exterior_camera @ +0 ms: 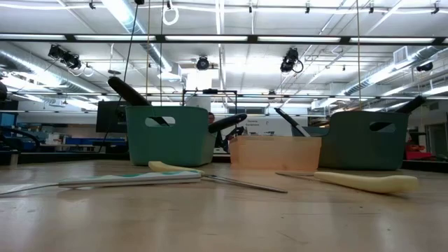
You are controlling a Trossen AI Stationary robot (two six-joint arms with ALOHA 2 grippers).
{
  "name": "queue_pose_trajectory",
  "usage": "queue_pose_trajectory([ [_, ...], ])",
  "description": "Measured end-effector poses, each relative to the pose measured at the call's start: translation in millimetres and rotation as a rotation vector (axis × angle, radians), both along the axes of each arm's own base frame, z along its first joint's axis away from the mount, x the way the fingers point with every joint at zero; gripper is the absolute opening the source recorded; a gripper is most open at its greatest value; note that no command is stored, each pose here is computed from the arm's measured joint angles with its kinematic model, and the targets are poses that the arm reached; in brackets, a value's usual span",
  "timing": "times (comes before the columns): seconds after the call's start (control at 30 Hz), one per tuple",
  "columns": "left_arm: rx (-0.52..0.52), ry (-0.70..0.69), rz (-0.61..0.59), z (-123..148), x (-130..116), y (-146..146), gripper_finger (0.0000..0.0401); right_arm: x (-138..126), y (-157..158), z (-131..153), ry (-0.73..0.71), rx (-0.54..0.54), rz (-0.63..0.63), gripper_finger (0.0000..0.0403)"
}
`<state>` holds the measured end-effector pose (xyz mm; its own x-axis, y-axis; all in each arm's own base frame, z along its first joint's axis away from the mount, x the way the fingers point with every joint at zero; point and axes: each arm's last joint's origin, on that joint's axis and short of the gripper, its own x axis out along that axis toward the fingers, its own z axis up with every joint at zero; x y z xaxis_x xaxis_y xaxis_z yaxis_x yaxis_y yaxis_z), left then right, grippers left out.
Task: Pick & Place Kitchen Items
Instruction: Put the right yellow table knife into the orange bin
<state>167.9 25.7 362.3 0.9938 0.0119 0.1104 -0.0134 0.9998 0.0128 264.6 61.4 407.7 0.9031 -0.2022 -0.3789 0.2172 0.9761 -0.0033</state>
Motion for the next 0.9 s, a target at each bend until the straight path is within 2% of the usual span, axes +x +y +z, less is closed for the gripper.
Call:
queue_pose_trajectory([
  [0.37, 0.003, 0.001, 0.0, 0, 0, 0, 0.0002, -1, 0, -2, 0.029, -0.003, 0.024, 0.0008],
  [0.67, 0.011, 0.011, 0.0, -1, 0, 0, 0.0003, -7, 6, -13, 0.19, -0.088, 0.284, 0.0008],
  [0.9, 0.011, 0.011, 0.0, -1, 0, 0, 0.0003, -8, 5, -16, 0.222, -0.096, 0.297, 0.0008],
])
